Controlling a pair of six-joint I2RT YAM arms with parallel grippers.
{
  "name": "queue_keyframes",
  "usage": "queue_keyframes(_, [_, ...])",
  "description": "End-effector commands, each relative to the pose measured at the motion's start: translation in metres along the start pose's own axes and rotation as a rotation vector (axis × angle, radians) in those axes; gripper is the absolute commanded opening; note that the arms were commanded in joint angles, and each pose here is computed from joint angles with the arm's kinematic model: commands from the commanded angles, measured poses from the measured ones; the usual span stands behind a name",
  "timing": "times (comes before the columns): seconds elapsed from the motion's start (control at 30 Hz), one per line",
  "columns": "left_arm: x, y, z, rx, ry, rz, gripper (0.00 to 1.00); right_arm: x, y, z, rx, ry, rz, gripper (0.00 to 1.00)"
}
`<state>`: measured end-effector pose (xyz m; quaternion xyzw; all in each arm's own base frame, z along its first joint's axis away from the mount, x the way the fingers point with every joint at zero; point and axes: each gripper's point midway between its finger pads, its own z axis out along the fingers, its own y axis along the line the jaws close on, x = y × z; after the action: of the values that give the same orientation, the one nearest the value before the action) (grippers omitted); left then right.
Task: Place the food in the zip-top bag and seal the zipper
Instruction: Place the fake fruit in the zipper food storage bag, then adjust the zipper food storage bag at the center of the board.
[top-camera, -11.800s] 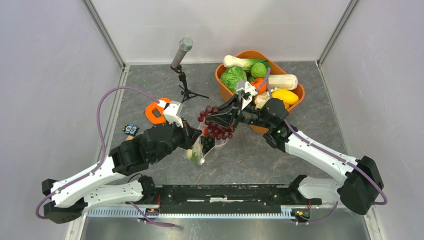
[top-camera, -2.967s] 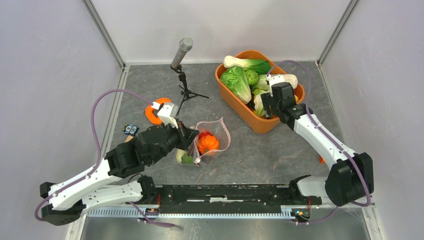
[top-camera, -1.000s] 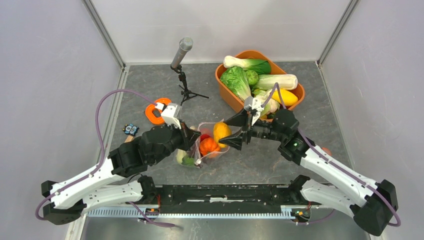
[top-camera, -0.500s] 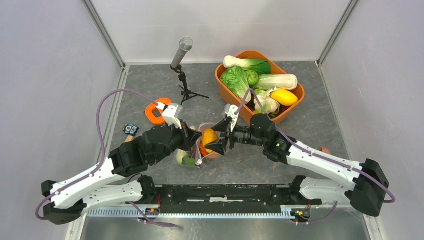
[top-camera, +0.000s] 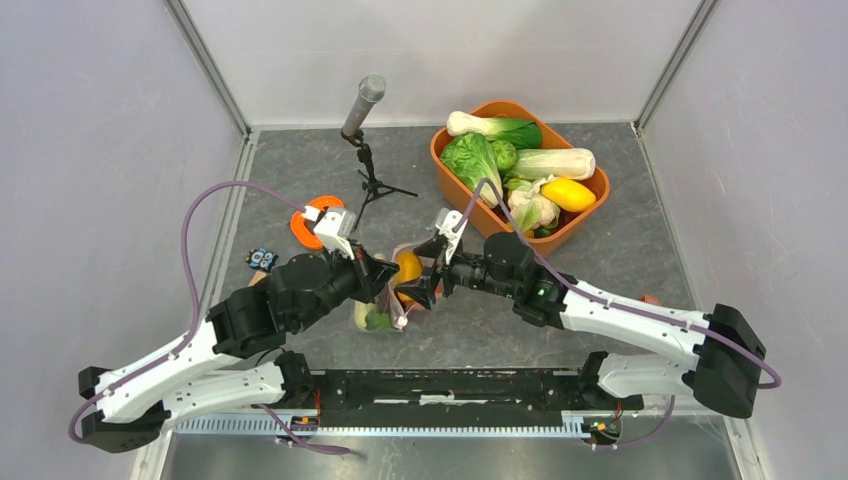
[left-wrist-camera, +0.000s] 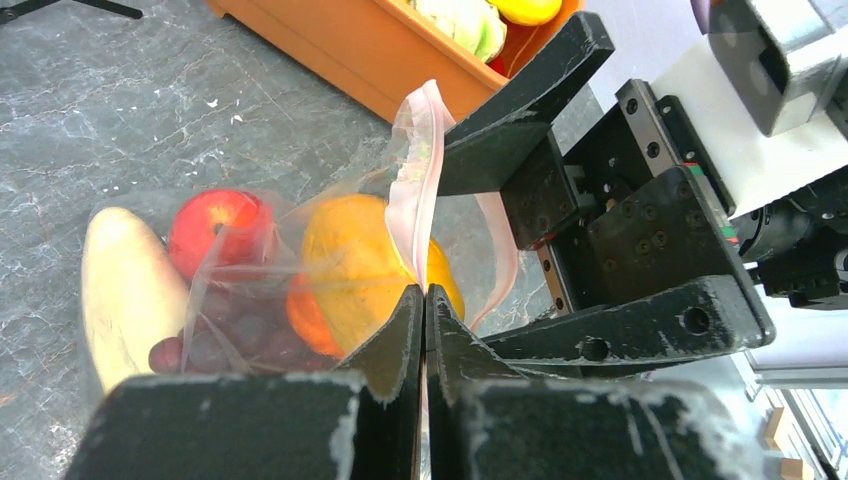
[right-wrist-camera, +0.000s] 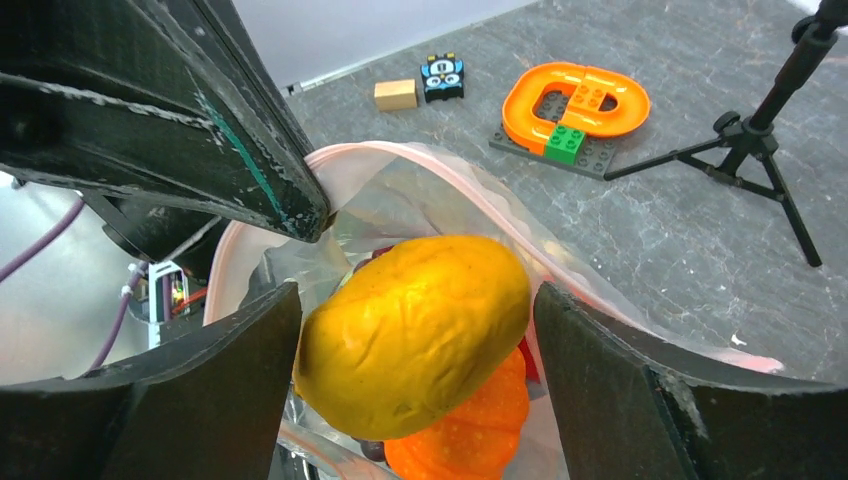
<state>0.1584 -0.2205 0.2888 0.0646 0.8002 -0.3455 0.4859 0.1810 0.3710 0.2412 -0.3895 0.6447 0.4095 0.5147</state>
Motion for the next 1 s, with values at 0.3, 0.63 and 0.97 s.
queue_keyframes(0.3, [-0.031, -0.003, -0.014, 0.016, -0.114, -0.045, 0.02, -0.071, 0.003, -0.035, 0.04, -0.184, -0.046, 0.95])
queue_keyframes(0.63, [-0.03, 0.0, -0.013, 0.004, -0.119, -0.043, 0.02, -0.038, -0.059, -0.062, 0.426, -0.047, 0.04, 0.8])
queue_keyframes(0.97, [-0.03, 0.0, -0.014, 0.005, -0.118, -0.051, 0.02, -0.011, -0.054, -0.038, 0.38, 0.054, 0.086, 0.32])
